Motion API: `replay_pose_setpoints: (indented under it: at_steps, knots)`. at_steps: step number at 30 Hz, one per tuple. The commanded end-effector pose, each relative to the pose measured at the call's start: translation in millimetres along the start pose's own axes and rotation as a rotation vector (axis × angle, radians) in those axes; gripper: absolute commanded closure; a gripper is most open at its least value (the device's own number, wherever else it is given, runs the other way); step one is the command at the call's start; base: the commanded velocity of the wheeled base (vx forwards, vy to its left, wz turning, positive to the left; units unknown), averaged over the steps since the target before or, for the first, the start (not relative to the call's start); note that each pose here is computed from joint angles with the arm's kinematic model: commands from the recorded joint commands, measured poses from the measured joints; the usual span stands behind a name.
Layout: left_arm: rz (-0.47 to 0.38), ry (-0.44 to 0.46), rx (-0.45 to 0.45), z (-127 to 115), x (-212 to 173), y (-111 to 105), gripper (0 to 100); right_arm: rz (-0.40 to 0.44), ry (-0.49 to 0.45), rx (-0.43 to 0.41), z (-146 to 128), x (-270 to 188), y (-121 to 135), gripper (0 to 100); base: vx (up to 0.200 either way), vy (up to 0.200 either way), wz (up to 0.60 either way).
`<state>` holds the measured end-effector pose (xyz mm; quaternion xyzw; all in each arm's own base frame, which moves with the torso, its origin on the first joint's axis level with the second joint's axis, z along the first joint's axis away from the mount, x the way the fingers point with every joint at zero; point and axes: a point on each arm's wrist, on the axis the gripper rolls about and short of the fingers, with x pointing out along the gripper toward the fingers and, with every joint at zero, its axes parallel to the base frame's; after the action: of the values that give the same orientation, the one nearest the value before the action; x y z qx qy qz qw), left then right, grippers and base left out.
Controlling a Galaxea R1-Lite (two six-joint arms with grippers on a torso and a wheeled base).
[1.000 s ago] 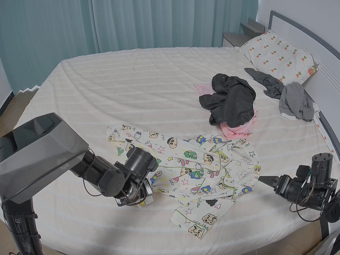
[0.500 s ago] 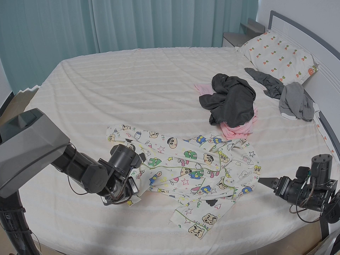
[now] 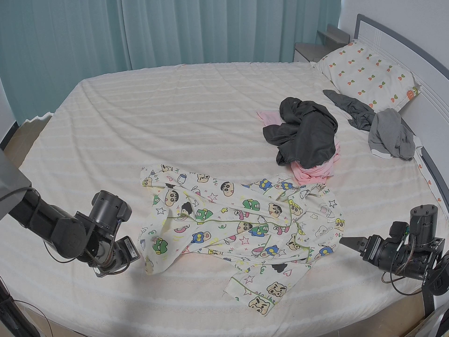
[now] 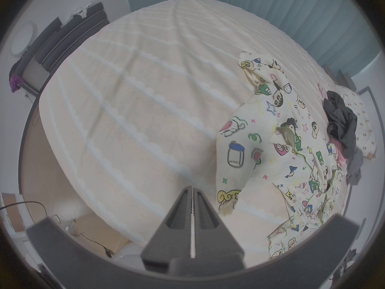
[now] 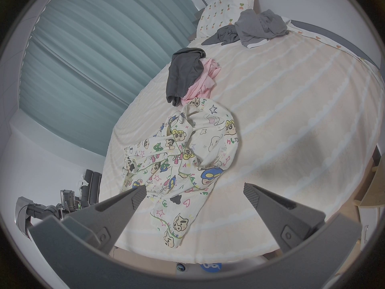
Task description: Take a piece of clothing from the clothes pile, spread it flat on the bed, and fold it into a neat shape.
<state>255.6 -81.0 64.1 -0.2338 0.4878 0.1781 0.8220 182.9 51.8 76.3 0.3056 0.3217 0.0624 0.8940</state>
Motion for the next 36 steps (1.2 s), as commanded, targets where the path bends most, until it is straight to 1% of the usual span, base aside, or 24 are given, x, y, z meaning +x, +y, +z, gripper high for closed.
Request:
replay_pose_setpoints:
  at_steps: [1, 4, 5, 7, 9, 10, 11, 12, 13, 15, 16, 17, 20, 22, 24, 25, 26, 29, 31, 34, 35, 36]
  knots:
    - [-0.004, 0.009, -0.04, -6, -6, 26, 100, -0.007, 0.018, 0.0, -2, 3, -1, 0, 0.0, 0.0, 0.0]
    - [-0.01, 0.007, -0.06, -11, -2, 37, 100, -0.006, 0.02, 0.0, -2, 4, -1, 0, 0.0, 0.0, 0.0]
    - [-0.028, -0.004, -0.078, -11, 1, 41, 100, -0.007, 0.021, 0.0, -2, 4, -2, 0, 0.0, 0.0, 0.0]
    - [-0.067, -0.026, -0.101, -7, 2, 43, 100, -0.008, 0.022, 0.0, -2, 4, -2, 0, 0.0, 0.0, 0.0]
    - [-0.143, -0.055, -0.128, 0, 1, 40, 100, -0.008, 0.022, -0.001, -2, 4, -2, 0, 0.0, 0.0, 0.0]
    - [-0.168, -0.064, -0.133, 3, 1, 39, 100, -0.008, 0.022, -0.001, -2, 4, -2, 0, 0.0, 0.0, 0.0]
    - [-0.168, -0.064, -0.133, 3, 1, 39, 100, -0.008, 0.022, -0.001, -2, 4, -2, 0, 0.0, 0.0, 0.0]
    - [-0.232, -0.084, -0.137, 8, -1, 33, 100, -0.008, 0.019, -0.001, -2, 4, -1, 0, 0.0, 0.0, 0.0]
    - [-0.256, -0.096, -0.136, 11, -2, 28, 100, -0.004, 0.017, -0.003, -1, 3, -1, 0, 0.0, 0.0, 0.0]
    - [-0.288, -0.118, -0.131, 17, -3, 20, 100, -0.003, 0.015, -0.009, -1, 2, -1, 0, 0.0, 0.0, 0.0]
    - [-0.288, -0.118, -0.131, 17, -3, 20, 100, -0.003, 0.015, -0.009, -1, 2, -1, 0, 0.0, 0.0, 0.0]
    - [-0.315, -0.129, -0.119, 21, -3, 8, 0, -0.004, 0.018, -0.023, -2, 2, -1, 0, 0.0, 0.0, 0.0]
    - [-0.343, -0.132, -0.085, 24, 2, -9, 0, -0.004, 0.035, -0.038, -6, 2, -1, 0, 0.0, 0.0, 0.0]
    - [-0.359, -0.142, -0.045, 27, 5, -20, 0, 0.0, 0.043, -0.045, -9, 1, 0, 0, 0.0, 0.0, 0.0]
    - [-0.367, -0.146, 0.016, 26, 8, -30, 0, 0.006, 0.047, -0.052, -10, 1, 2, 0, 0.0, 0.0, 0.0]
    - [-0.365, -0.143, 0.065, 24, 13, -35, 0, 0.01, 0.047, -0.054, -10, 0, 3, 0, 0.0, 0.0, 0.0]
    - [-0.354, -0.144, 0.123, 22, 19, -40, 0, 0.011, 0.045, -0.054, -10, 0, 3, 0, 0.0, 0.0, 0.0]
    - [-0.318, -0.146, 0.22, 17, 39, -53, 0, 0.015, 0.045, -0.055, -10, 0, 3, 0, 0.0, 0.0, 0.0]
    - [-0.281, -0.159, 0.259, 16, 51, -58, 0, 0.023, 0.05, -0.059, -11, -1, 5, 0, 0.0, 0.0, 0.0]
    - [-0.229, -0.177, 0.355, 13, 66, -63, 0, 0.024, 0.056, -0.063, -13, -1, 5, 0, 0.0, 0.0, 0.0]
    - [-0.229, -0.177, 0.355, 13, 66, -63, 0, 0.024, 0.056, -0.063, -13, -1, 5, 0, 0.0, 0.0, 0.0]
    - [-0.167, -0.203, 0.445, 11, 74, -64, 0, 0.026, 0.055, -0.064, -13, -2, 5, 0, 0.0, 0.0, 0.0]
